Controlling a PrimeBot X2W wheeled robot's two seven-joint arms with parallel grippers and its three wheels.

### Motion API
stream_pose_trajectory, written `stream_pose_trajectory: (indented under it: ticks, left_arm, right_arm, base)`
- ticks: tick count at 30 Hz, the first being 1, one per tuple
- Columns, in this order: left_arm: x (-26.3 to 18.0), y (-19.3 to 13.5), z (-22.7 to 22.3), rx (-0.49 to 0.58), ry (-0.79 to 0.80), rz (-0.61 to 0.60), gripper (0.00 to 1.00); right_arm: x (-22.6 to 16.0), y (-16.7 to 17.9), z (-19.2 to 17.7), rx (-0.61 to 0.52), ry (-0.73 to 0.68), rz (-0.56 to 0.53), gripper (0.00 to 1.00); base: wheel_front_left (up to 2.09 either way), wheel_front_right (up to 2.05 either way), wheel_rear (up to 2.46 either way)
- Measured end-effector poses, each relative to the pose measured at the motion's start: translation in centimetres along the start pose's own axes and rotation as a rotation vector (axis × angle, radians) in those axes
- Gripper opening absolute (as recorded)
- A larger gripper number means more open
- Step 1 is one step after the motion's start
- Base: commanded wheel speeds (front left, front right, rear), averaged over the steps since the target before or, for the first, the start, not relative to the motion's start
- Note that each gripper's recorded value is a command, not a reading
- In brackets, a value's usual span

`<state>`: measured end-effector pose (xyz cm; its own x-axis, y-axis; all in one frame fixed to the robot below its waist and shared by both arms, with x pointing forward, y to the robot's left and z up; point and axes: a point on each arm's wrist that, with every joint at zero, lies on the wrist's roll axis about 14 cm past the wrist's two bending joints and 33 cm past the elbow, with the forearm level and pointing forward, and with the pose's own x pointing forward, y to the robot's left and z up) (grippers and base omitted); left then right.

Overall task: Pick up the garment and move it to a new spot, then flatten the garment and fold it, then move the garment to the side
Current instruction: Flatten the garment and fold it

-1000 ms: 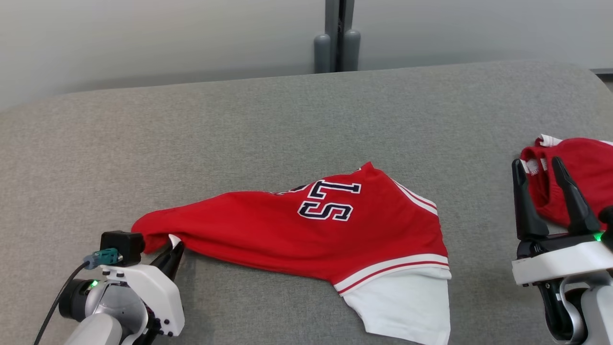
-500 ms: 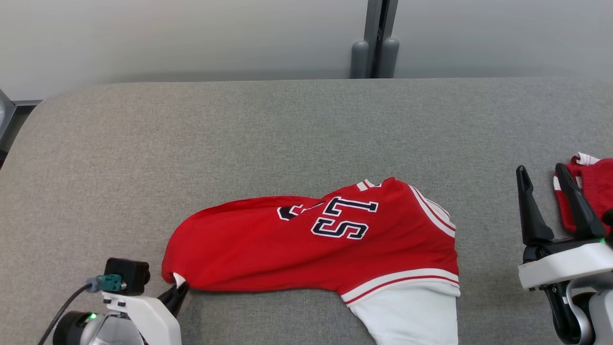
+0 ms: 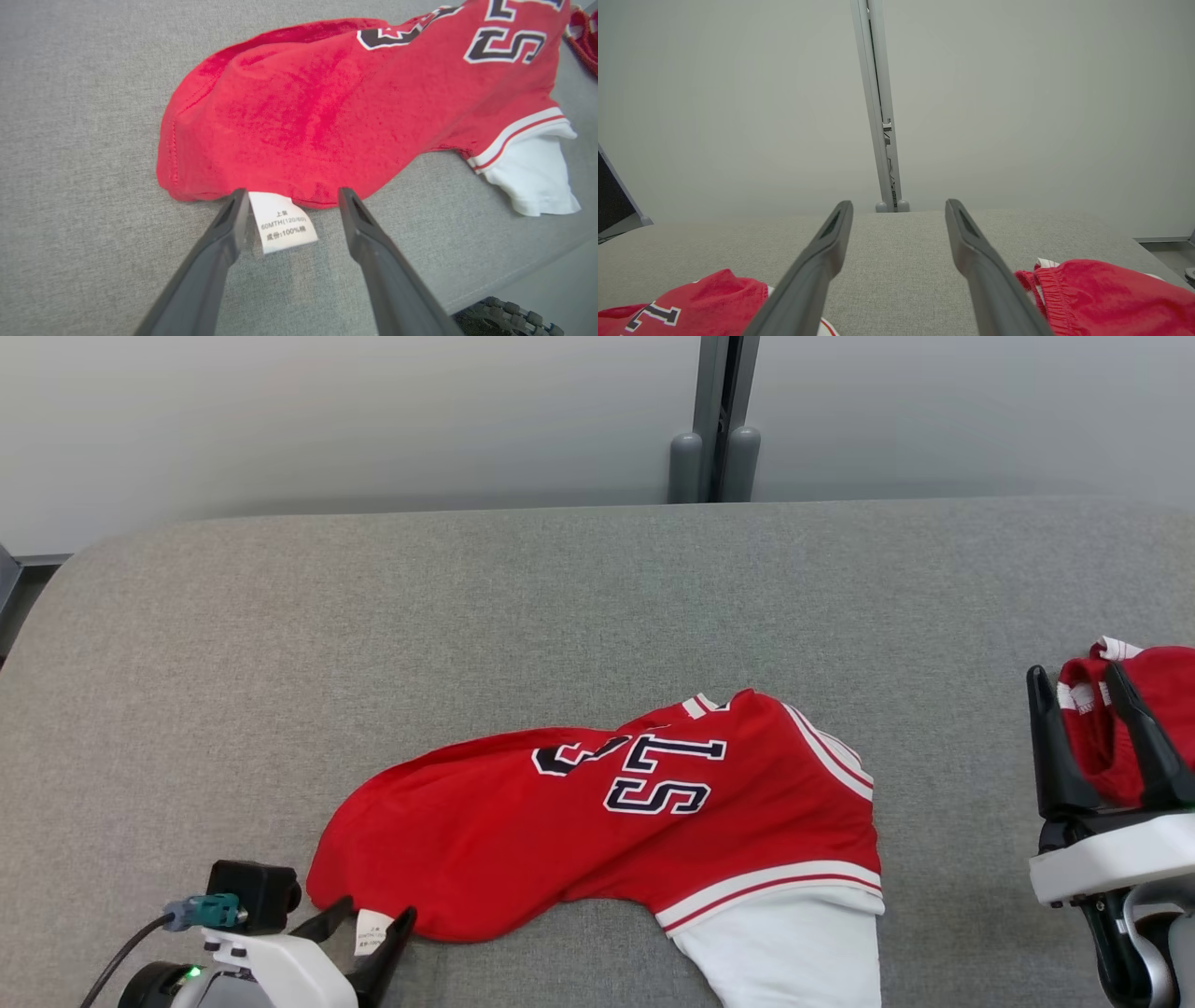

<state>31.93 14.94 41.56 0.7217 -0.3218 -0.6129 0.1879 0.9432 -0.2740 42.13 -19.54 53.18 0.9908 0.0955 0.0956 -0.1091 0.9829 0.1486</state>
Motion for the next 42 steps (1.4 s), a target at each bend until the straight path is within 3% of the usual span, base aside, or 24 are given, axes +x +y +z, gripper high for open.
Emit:
stream_pose_trajectory:
  ticks: [9,12,22,35,36,37,40,42]
  left_arm:
    - [-3.0,2.6,7.4,0.020,-0.330,0.142,1.00]
    - [-3.0,3.2,7.6,-0.017,-0.371,0.172,1.00]
    - [0.5,4.9,1.7,-0.123,-0.168,0.193,1.00]
    - [4.6,4.2,-2.1,-0.241,0.029,0.107,1.00]
    - [4.7,4.2,-2.1,-0.241,0.030,0.106,0.97]
    - [4.8,4.2,-2.0,-0.240,0.027,0.104,0.66]
    - [4.8,4.5,-1.3,-0.239,-0.018,0.109,0.00]
    - [4.7,4.9,-0.5,-0.223,-0.057,0.119,0.00]
  right_arm:
    - [-0.6,0.1,2.2,-0.007,-0.075,-0.005,1.00]
    - [-0.7,0.2,2.4,-0.002,-0.086,-0.005,1.00]
    - [-1.0,0.1,2.1,-0.006,-0.074,-0.009,1.00]
    - [-0.9,0.5,1.4,-0.008,-0.052,0.012,1.00]
    - [-1.0,0.4,1.4,-0.008,-0.052,0.010,1.00]
    - [-1.0,0.4,1.4,-0.008,-0.051,0.011,1.00]
    - [-0.9,0.5,1.3,-0.007,-0.048,0.013,1.00]
    - [-0.9,0.8,1.2,-0.005,-0.046,0.020,1.00]
  base:
    - [0.00,0.00,0.00]
    - [0.00,0.00,0.00]
    - [0.00,0.00,0.00]
    - [0.00,0.00,0.00]
    - [0.00,0.00,0.00]
    - [0.00,0.00,0.00]
    - [0.00,0.00,0.00]
    - [0.00,0.00,0.00]
